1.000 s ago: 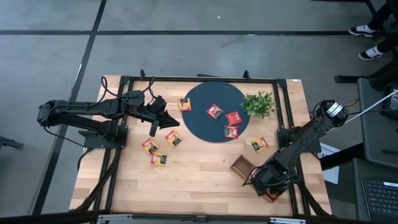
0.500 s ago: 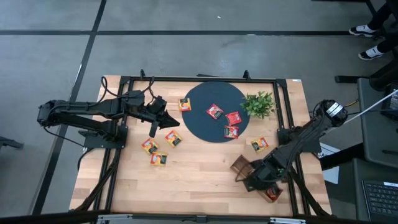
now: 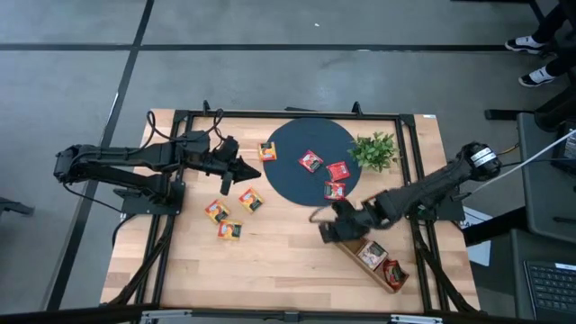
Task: Pick & Place Tea
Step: Put the red tea bag into the right section of the wooden organizer
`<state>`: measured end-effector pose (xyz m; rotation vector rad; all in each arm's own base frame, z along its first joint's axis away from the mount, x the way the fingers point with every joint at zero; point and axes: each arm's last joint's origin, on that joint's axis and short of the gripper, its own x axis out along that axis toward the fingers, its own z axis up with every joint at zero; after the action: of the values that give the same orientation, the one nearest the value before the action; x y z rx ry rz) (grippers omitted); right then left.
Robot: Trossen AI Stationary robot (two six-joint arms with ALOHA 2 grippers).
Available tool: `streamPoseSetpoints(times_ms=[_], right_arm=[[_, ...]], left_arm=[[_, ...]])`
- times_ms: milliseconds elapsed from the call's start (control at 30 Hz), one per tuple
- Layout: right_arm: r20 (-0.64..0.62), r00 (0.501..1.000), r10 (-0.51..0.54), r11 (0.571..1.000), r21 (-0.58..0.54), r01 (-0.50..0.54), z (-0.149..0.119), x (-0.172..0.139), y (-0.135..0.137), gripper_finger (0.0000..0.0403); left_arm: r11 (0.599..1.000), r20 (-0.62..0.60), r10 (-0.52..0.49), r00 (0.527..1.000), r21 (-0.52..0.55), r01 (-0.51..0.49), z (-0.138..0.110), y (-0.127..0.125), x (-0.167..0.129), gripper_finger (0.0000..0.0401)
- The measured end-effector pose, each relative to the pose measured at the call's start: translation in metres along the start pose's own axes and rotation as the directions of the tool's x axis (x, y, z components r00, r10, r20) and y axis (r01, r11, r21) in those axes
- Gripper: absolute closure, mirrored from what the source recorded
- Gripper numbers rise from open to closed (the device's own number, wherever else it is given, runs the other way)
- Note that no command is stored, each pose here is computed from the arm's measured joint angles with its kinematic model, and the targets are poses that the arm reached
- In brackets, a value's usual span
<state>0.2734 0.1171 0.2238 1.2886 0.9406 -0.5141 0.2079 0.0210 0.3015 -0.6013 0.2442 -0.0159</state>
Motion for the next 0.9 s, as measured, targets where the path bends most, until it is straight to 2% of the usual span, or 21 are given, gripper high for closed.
streamPoseSetpoints(times_ms=[100,267,367,667,900], right_arm=[[0.083,0.997,0.001,0.999,-0.034,0.002,0.024,0.001,0.001,0.0299],[0.188,0.982,0.015,0.997,-0.078,-0.001,0.063,0.000,0.003,0.0299],[0.234,0.972,0.038,0.995,-0.102,-0.015,0.084,-0.002,0.004,0.0299],[0.330,0.944,0.019,0.994,-0.108,0.018,0.130,-0.009,-0.004,0.0299],[0.357,0.934,-0.007,0.977,-0.195,0.082,0.148,-0.013,-0.011,0.0299]], left_arm=[[0.999,-0.011,0.039,0.999,-0.011,-0.039,-0.002,0.002,0.001,0.0399],[0.992,-0.062,0.074,0.995,-0.094,-0.079,-0.008,0.009,0.011,0.0399],[0.986,-0.129,0.110,0.985,-0.107,-0.124,-0.010,0.013,0.022,0.0399],[0.986,-0.214,0.169,0.962,0.028,-0.167,-0.001,0.028,0.061,0.0399],[0.970,-0.235,0.243,0.941,0.076,-0.232,0.011,0.052,0.090,0.0399]])
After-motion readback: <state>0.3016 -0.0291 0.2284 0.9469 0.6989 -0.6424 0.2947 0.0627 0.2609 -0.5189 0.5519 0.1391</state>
